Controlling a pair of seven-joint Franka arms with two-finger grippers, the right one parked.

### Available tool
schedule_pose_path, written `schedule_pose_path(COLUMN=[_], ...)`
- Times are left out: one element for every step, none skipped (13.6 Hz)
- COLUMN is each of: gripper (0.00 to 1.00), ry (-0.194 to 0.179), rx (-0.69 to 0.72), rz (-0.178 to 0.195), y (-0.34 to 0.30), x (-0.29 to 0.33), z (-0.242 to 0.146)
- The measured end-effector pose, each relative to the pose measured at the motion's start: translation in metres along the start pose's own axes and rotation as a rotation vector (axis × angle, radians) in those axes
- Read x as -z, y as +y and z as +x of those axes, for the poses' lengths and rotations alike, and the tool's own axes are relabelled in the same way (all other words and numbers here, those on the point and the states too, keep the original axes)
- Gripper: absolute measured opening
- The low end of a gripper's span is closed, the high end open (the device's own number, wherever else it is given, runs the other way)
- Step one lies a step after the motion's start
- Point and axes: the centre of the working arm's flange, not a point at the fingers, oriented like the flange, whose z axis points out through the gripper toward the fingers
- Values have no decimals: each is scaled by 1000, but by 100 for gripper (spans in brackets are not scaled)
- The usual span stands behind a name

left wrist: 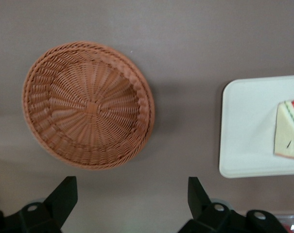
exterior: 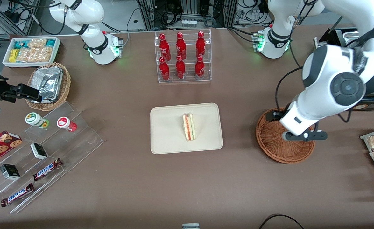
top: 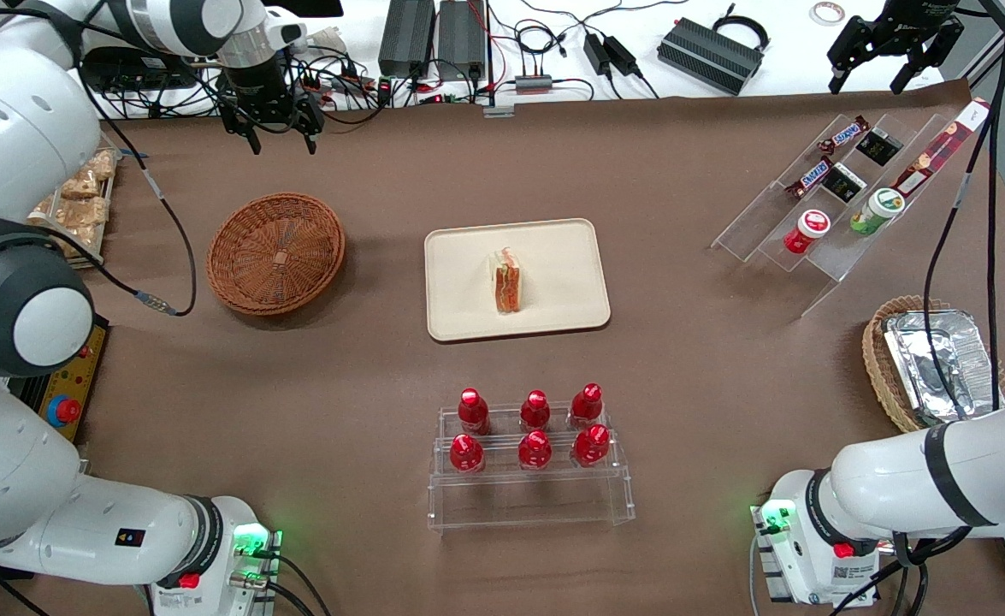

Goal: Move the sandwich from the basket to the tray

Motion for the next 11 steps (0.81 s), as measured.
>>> schedule_pose_path(gripper=[100, 100, 100, 100, 100, 100, 100, 100, 100, 100, 100], ry=[2, 0, -10, -15, -20, -25, -30, -36, -43, -49, -54], rx=[-3, -11, -19, -20, -17, -13, -15, -24, -31, -29, -22], rz=[0, 1, 2, 2, 0, -2, -5, -6, -6, -6, -6], y=[-7, -17, -26, -35, -43, -50, -57, -63, -70, -79, -88], x=[7, 13, 18, 23, 27, 31, 36, 41, 46, 52, 59], z=[-7, -14, -21, -27, -31, -35, -40, -45, -50, -56, -63])
